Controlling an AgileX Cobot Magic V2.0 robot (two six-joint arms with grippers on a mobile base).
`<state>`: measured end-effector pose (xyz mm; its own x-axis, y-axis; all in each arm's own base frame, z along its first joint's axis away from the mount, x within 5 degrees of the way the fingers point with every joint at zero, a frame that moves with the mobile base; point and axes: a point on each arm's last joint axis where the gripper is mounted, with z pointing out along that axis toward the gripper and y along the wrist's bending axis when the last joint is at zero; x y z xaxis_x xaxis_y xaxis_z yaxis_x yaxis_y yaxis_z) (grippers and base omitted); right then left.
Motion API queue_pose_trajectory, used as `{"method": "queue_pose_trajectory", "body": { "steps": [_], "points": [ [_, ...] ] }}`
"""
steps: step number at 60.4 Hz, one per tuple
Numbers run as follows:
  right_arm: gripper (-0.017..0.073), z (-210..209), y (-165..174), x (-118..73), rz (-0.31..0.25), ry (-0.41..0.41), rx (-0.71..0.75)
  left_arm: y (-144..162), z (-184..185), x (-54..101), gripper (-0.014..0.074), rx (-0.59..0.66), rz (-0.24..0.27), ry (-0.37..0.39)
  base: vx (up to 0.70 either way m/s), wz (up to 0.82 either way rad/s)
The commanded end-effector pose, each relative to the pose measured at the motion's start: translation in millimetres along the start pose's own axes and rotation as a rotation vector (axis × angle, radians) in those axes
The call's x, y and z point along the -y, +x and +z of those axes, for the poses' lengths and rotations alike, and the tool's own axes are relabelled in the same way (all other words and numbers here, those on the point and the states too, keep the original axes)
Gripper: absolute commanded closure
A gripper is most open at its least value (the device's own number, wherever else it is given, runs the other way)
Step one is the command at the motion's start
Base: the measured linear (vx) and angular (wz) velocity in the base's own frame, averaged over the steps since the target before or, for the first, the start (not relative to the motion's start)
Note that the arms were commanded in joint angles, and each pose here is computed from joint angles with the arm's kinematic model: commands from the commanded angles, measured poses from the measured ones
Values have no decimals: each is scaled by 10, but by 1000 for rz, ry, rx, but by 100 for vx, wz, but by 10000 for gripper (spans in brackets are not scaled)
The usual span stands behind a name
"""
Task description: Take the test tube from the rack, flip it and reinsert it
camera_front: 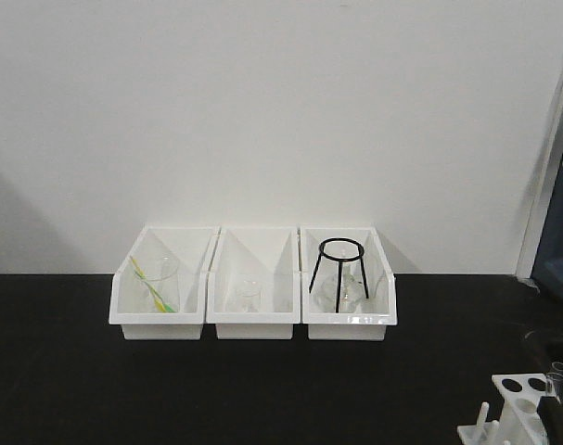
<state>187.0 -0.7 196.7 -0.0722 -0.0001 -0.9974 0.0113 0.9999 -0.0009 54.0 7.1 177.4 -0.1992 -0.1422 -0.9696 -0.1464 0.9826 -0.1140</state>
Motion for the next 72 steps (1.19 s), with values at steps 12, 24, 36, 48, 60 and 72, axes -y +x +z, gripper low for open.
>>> {"method": "queue_pose_trajectory", "body": {
  "steps": [12, 24, 36, 48, 60, 72],
  "points": [
    [78, 311, -60, 24, -17, 26, 77, -73, -4, 15, 600, 87, -3, 19, 0, 0],
    [78, 434, 28, 21, -13, 24, 36, -73, -4, 15, 600, 87, -3, 19, 0, 0],
    [79, 495, 181, 30, -18, 31, -13, -73, -4, 15, 600, 87, -3, 19, 0, 0],
    [92, 581, 250, 26, -17, 27, -27, -73, -4, 15, 600, 87, -3, 19, 0, 0],
    [189, 631, 210, 23, -18, 24, -12, -73, -4, 15, 600, 87, -3, 19, 0, 0],
    [477, 632, 213, 23, -19, 24, -15, -73, -4, 15, 600, 87, -3, 19, 0, 0]
  ]
}}
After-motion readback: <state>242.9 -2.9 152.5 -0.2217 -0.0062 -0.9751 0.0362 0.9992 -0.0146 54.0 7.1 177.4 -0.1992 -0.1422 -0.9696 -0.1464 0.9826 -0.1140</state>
